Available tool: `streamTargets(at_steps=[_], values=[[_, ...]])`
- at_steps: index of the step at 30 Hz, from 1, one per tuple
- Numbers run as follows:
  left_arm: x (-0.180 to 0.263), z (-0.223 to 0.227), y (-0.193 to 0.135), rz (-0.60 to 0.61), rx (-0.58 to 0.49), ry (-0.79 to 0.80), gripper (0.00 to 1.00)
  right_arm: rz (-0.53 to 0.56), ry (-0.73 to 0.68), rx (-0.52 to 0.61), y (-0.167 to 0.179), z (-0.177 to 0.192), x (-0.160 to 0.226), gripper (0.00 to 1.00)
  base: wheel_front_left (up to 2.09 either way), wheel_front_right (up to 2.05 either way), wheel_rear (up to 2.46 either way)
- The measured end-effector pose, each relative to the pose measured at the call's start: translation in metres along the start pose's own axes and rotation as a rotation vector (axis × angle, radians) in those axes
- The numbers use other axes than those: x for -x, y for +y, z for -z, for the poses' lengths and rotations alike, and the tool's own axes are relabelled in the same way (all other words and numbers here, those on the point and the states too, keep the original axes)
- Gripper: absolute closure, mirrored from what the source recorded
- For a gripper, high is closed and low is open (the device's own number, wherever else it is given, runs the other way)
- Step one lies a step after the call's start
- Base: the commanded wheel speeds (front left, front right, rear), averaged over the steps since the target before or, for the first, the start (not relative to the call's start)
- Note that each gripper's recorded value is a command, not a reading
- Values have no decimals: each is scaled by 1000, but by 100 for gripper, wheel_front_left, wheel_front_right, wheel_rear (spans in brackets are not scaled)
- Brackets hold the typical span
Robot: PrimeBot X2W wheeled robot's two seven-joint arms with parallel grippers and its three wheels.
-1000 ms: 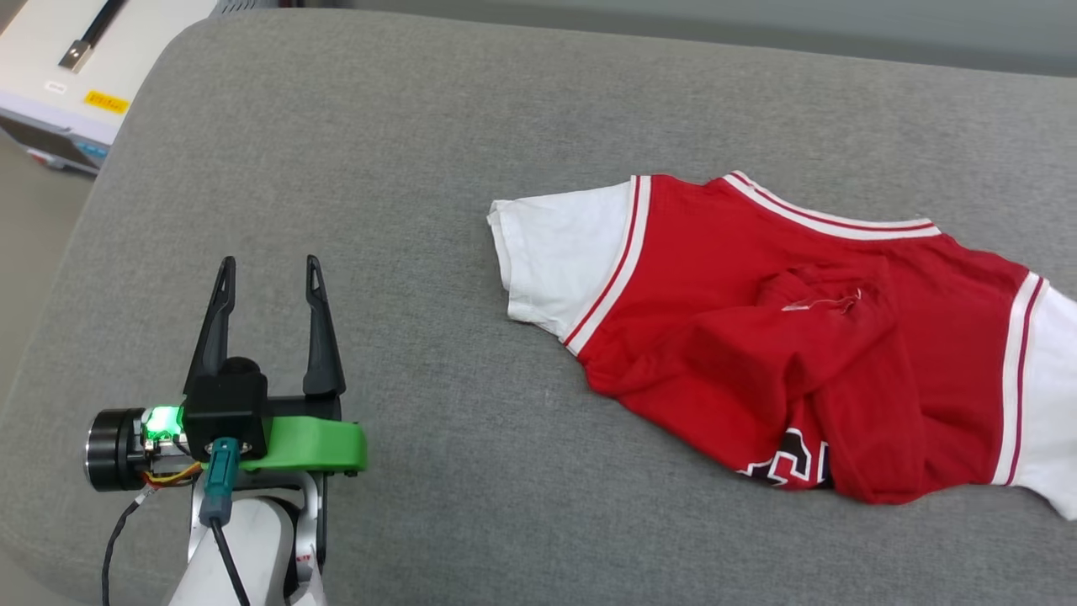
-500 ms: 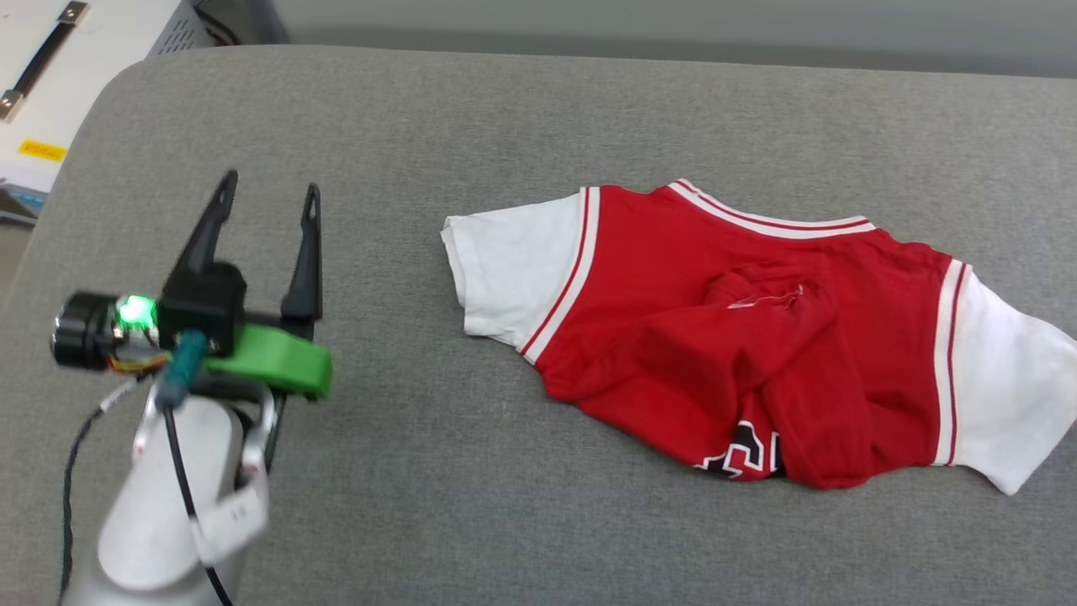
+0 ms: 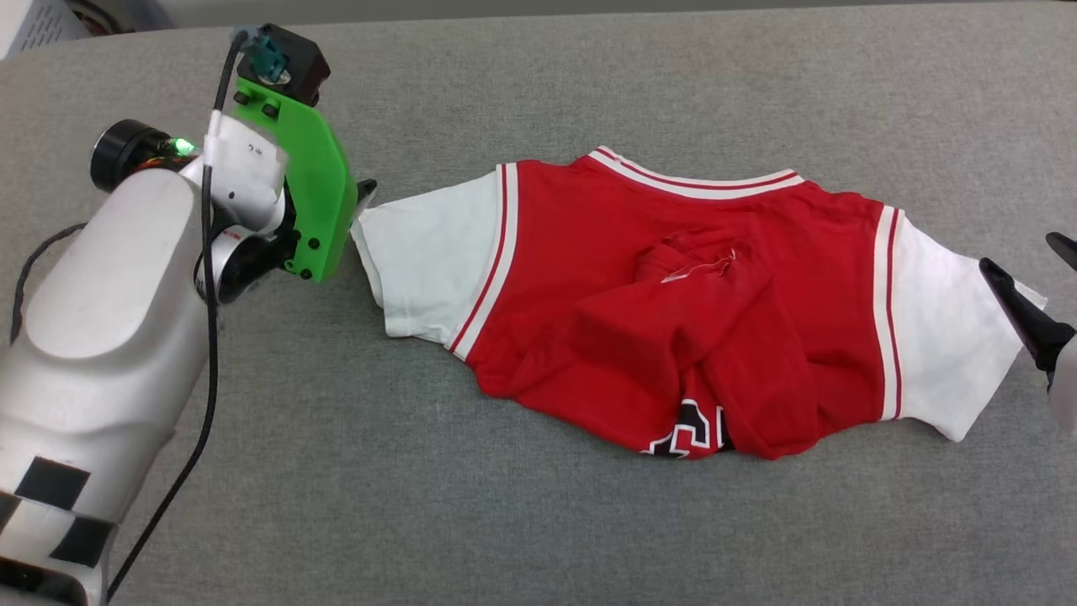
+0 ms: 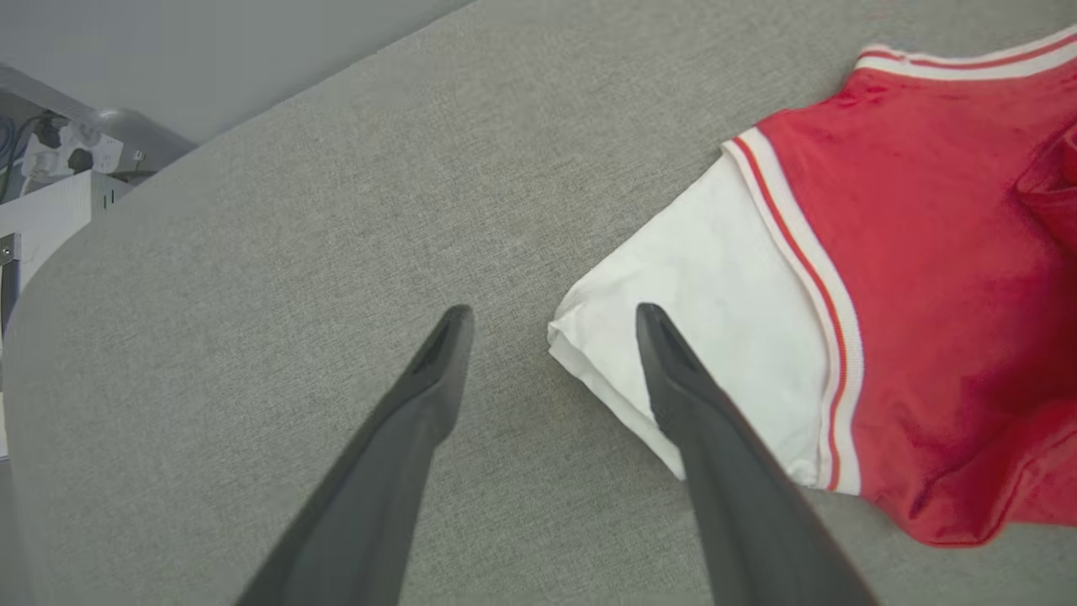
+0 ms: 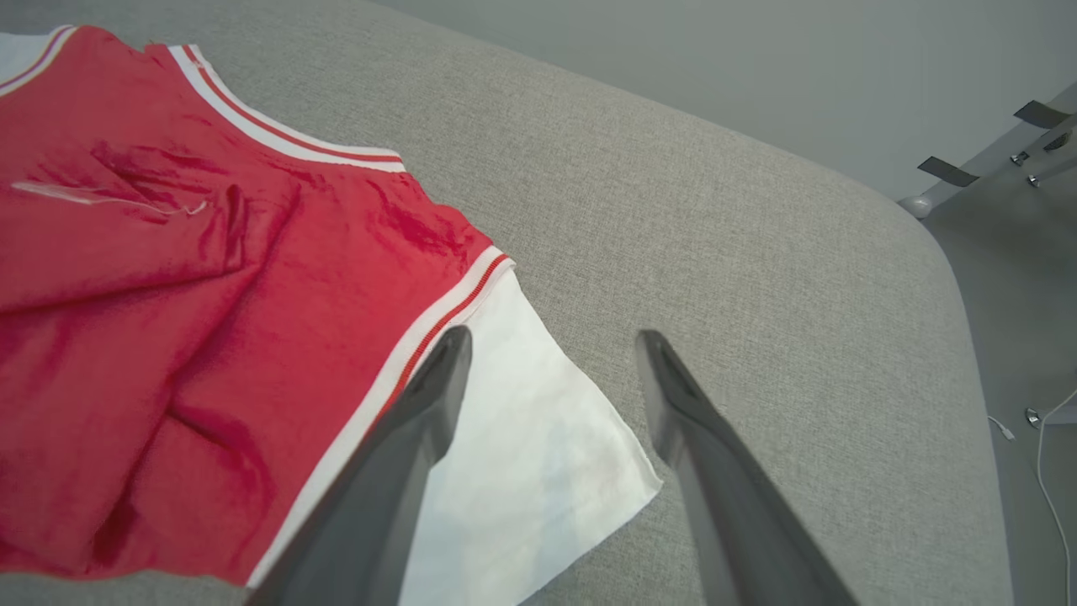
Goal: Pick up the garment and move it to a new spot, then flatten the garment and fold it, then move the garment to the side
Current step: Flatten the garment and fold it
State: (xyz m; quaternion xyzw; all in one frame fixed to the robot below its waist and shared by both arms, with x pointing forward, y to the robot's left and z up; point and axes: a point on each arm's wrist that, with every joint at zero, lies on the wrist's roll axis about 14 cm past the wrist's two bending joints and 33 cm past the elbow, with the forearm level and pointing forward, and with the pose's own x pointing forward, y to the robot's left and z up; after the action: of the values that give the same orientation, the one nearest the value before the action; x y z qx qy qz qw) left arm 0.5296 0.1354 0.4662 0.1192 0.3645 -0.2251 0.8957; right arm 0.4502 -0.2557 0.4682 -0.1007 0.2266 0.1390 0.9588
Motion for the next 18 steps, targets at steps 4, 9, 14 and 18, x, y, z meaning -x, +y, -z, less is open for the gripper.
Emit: streamTargets(at_steps=[4, 9, 14, 18], values=[[-19, 12, -6, 45, -30, 126, 0, -8, 35, -2, 1, 10, -5, 0, 0, 0, 0], [-53, 51, -5, 63, -71, 311, 0, -17, 67, -4, 0, 21, -17, 0, 0, 0, 0], [-68, 71, -6, 84, -72, 389, 0, -16, 91, -13, -2, 33, -21, 0, 0, 0, 0], [-74, 74, -10, 111, -80, 388, 0, -7, 100, -18, -7, 38, -23, 0, 0, 0, 0]])
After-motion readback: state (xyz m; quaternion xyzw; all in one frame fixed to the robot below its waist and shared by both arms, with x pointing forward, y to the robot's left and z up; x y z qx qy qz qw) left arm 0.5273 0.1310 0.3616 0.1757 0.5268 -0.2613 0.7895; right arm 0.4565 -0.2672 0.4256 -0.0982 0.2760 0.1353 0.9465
